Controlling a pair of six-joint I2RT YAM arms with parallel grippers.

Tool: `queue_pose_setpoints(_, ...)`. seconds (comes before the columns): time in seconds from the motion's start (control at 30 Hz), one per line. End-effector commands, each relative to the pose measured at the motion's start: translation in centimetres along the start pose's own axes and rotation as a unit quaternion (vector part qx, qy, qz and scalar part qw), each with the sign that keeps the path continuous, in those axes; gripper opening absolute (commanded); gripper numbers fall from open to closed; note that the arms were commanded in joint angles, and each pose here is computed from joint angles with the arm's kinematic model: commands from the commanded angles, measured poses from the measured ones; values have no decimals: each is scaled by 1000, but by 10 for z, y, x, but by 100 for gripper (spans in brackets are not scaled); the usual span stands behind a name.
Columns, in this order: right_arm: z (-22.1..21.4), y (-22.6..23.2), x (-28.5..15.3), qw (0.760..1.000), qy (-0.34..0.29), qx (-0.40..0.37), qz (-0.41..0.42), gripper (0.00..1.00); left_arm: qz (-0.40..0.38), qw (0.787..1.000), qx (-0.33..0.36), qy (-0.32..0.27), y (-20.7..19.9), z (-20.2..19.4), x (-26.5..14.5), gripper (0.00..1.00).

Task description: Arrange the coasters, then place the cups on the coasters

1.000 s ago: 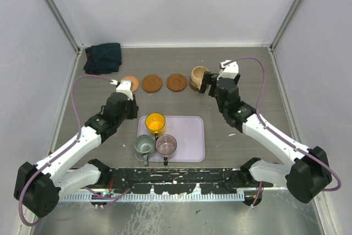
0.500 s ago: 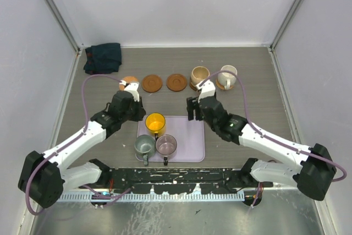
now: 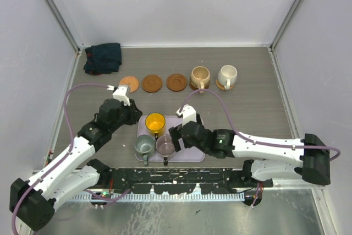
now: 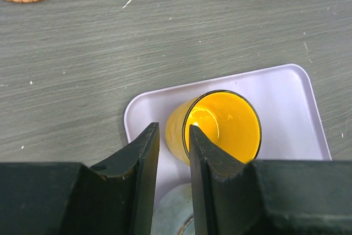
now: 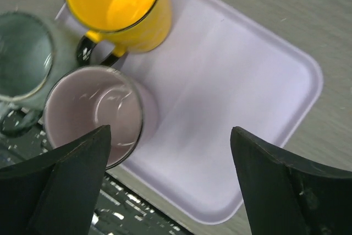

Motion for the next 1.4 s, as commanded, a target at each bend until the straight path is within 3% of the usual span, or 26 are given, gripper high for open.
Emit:
queue_pose_setpoints(0.0,3,37,-6,999,0,23,31,95,25,1000,-11,4,7,-4,-1,30)
queue_pose_setpoints(0.13,-10,64,-6,1000,12,-2,26,100,34,999,-20,13,11,-10,-4,30)
queue_pose_setpoints(0.43,-34,96,-3,999,20,-13,-24,100,22,999,-25,9,10,-13,-13,31)
queue_pose_setpoints(0.7,-52,84,3,995,44,-4,-87,100,23,999,-28,5,11,-14,-15,32)
queue_pose_setpoints(0.8,-61,75,5,993,48,0,-107,89,22,999,-29,7,10,-15,-13,32)
queue_pose_setpoints(1.0,-68,57,4,989,45,6,-139,59,19,999,-31,12,8,-14,-11,32)
queue_pose_setpoints(1.37,-81,70,18,989,80,-35,-117,61,20,999,-33,15,9,-16,-8,32)
Point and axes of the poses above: each gripper's point midway between its finger pads, its own x axis out along the fingers, its own y axis along the line the jaws close on, z = x × y, the point moved 3 cm from there along -x, back along the fingers, and after that the axes turned 4 degrees about -x, right-handed, at the moved point
